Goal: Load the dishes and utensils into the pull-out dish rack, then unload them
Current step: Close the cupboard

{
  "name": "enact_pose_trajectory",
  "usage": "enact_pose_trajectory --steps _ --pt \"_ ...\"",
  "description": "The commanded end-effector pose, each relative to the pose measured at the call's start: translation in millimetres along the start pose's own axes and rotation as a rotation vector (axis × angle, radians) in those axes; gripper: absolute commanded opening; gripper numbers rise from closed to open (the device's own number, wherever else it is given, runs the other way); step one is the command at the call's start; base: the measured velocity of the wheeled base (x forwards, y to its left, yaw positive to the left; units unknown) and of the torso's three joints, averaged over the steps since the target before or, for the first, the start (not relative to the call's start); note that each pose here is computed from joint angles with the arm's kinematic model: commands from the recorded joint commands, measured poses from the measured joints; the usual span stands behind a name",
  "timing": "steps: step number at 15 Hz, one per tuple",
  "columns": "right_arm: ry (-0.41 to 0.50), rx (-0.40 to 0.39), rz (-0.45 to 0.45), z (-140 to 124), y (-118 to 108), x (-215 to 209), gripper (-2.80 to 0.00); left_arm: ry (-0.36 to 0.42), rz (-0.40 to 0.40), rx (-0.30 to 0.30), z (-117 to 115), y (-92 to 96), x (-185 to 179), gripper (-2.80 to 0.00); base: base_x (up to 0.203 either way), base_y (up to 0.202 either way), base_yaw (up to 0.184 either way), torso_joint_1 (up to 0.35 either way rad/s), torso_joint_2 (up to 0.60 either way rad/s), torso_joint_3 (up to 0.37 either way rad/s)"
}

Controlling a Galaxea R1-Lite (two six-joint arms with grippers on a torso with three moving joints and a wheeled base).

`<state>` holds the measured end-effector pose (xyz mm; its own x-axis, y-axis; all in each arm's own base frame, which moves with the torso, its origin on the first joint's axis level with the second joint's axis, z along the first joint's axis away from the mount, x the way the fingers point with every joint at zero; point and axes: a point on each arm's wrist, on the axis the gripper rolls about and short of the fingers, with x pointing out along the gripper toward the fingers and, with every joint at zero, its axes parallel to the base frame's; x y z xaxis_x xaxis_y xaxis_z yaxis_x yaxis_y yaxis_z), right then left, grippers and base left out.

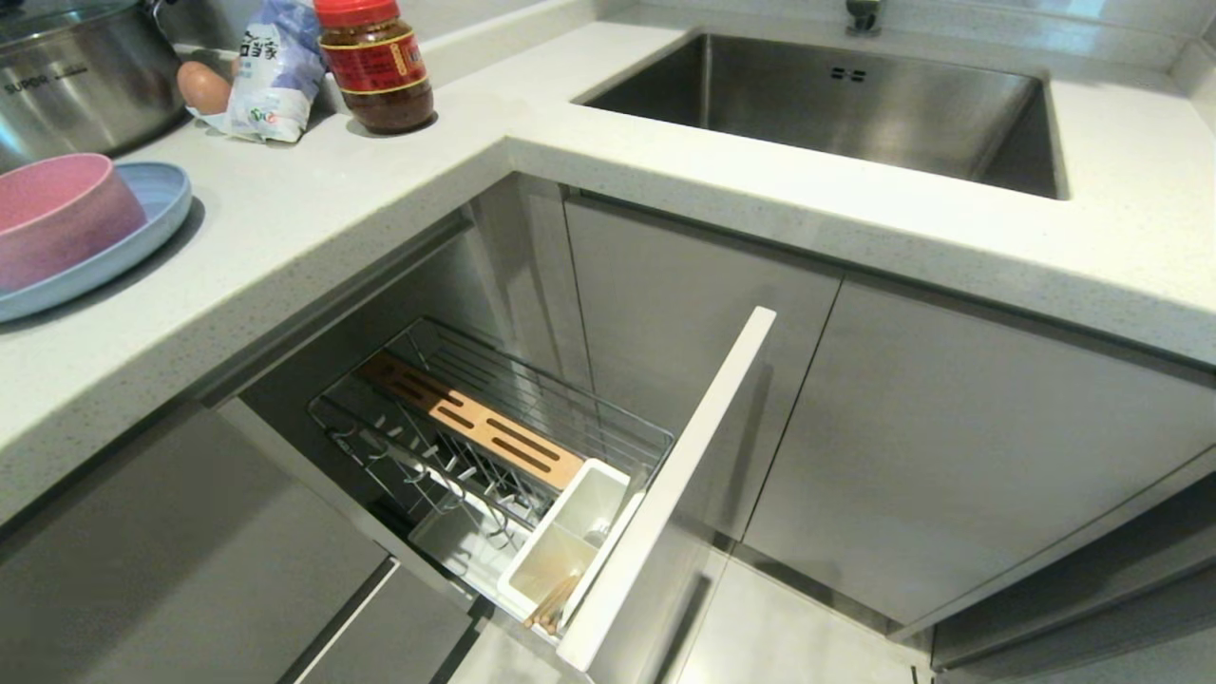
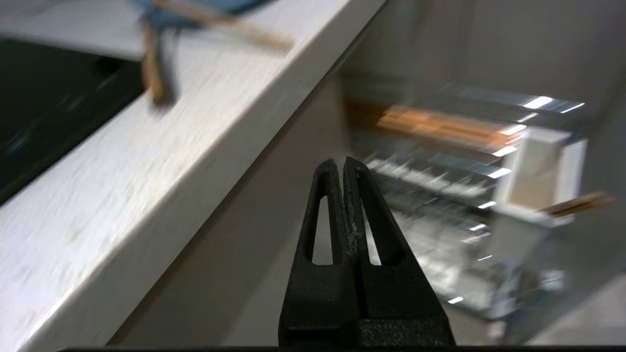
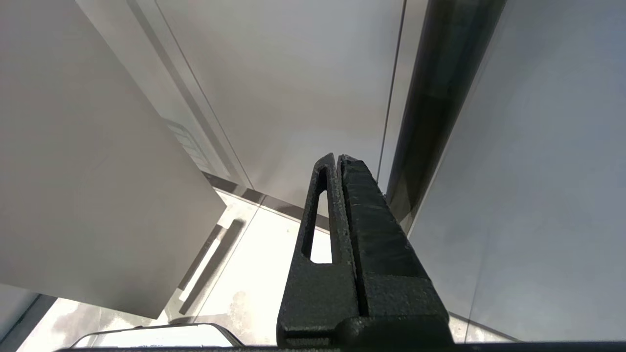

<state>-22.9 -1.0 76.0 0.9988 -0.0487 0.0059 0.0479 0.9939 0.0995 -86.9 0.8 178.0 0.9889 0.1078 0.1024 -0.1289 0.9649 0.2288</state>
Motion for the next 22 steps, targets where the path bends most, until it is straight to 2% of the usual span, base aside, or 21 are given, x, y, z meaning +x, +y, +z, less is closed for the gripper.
enact_pose_trajectory --steps 1,3,6,8,11,14,22 --pt "-0.005 0.001 0.0 0 0 0 -2.8 0.04 0.008 0.0 -27 -7.0 10 -2.8 0.0 0.0 0.0 0.0 0.0 0.0" --pt "-0.005 0.001 0.0 0 0 0 -2.8 -0.015 -0.026 -0.065 -40 -12.7 25 -2.8 0.0 0.0 0.0 0.0 0.0 0.0" --pt "-0.005 0.001 0.0 0 0 0 -2.8 0.0 -0.076 -0.083 -86 -27.7 50 -2.8 0.0 0.0 0.0 0.0 0.0 0.0" --pt "-0.005 0.001 0.001 0 0 0 -2.8 0.087 -0.122 -0.103 -105 -33.3 53 -2.8 0.0 0.0 0.0 0.0 0.0 0.0" --pt "-0.005 0.001 0.0 0 0 0 -2.8 0.088 -0.152 -0.121 -105 -33.9 53 -2.8 0.0 0.0 0.0 0.0 0.0 0.0" --pt "-0.005 0.001 0.0 0 0 0 -2.8 0.095 -0.133 -0.205 -104 -33.4 53 -2.8 0.0 0.0 0.0 0.0 0.0 0.0" --pt "-0.005 0.001 0.0 0 0 0 -2.8 0.096 -0.128 -0.206 -104 -33.2 53 -2.8 0.0 0.0 0.0 0.0 0.0 0.0"
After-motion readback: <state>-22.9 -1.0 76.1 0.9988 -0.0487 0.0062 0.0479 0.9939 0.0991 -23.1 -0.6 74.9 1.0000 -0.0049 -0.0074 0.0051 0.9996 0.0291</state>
